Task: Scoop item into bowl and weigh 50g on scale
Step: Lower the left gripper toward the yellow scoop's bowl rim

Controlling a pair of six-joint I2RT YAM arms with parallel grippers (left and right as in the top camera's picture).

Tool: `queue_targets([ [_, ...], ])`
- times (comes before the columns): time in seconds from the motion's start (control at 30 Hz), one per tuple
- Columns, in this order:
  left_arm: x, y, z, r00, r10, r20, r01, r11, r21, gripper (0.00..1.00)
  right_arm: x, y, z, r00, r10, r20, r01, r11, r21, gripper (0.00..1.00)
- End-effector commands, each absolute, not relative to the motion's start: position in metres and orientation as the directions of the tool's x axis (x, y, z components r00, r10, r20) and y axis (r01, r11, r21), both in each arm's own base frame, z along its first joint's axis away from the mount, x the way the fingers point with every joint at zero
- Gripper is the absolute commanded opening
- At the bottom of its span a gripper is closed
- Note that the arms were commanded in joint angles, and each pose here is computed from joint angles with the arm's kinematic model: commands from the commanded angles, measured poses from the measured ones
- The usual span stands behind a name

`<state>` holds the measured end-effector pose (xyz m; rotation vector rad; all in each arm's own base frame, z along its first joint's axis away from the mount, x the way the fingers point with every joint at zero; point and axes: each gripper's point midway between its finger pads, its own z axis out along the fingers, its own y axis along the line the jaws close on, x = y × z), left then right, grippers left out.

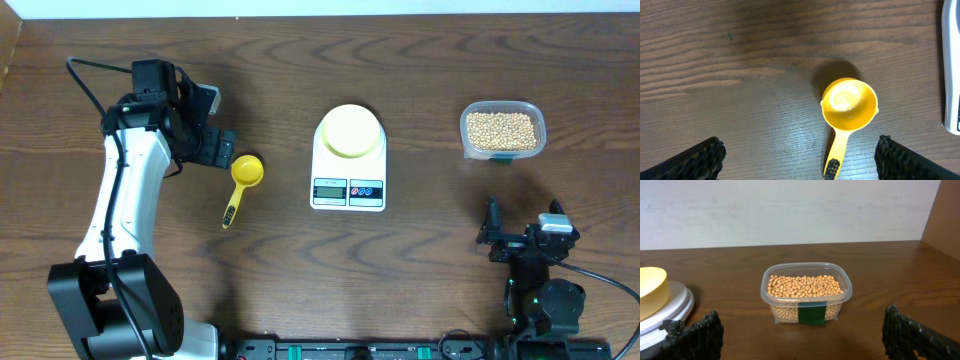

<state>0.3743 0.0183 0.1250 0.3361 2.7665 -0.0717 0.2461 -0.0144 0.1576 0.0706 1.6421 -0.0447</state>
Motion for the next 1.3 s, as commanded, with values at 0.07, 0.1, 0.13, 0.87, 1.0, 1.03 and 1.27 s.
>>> queue_targets([
  [0.07, 0.378, 0.018, 0.129, -0.904, 0.234, -0.357, 0.255, 0.967, -0.013, 0.98, 0.246, -0.015, 0.157, -0.073, 0.008, -0.997, 0.073, 0.997, 0.003, 0.99],
  [0.1, 0.378, 0.018, 0.129, -0.904, 0.234, -0.357, 0.256, 0.967, -0.013, 0.97, 0.246, -0.015, 0.157, -0.073, 0.008, -0.997, 0.073, 0.997, 0.003, 0.99],
  [0.13, 0.378, 0.018, 0.129, -0.904, 0.235, -0.357, 0.256, 0.967, -0.013, 0.98, 0.246, -0.015, 0.157, -0.073, 0.008, -0.997, 0.073, 0.997, 0.003, 0.99],
  [0.87, 0.379, 0.018, 0.128, -0.902, 0.235, -0.362, 0.256, 0.967, -0.010, 0.98, 0.246, -0.015, 0.157, -0.073, 0.008, -0.997, 0.073, 0.997, 0.003, 0.99],
  [1.0, 0.379, 0.018, 0.124, -0.906, 0.235, -0.353, 0.256, 0.967, -0.014, 0.98, 0.246, -0.015, 0.157, -0.073, 0.008, -0.997, 0.073, 0.997, 0.003, 0.99],
  [1.03, 0.379, 0.018, 0.123, -0.907, 0.235, -0.349, 0.256, 0.966, -0.015, 0.98, 0.246, -0.015, 0.157, -0.073, 0.008, -0.997, 0.073, 0.997, 0.003, 0.99],
  [1.27, 0.378, 0.018, 0.105, -0.923, 0.233, -0.305, 0.255, 0.966, -0.033, 0.98, 0.246, -0.015, 0.157, -0.073, 0.008, -0.997, 0.073, 0.997, 0.003, 0.99],
])
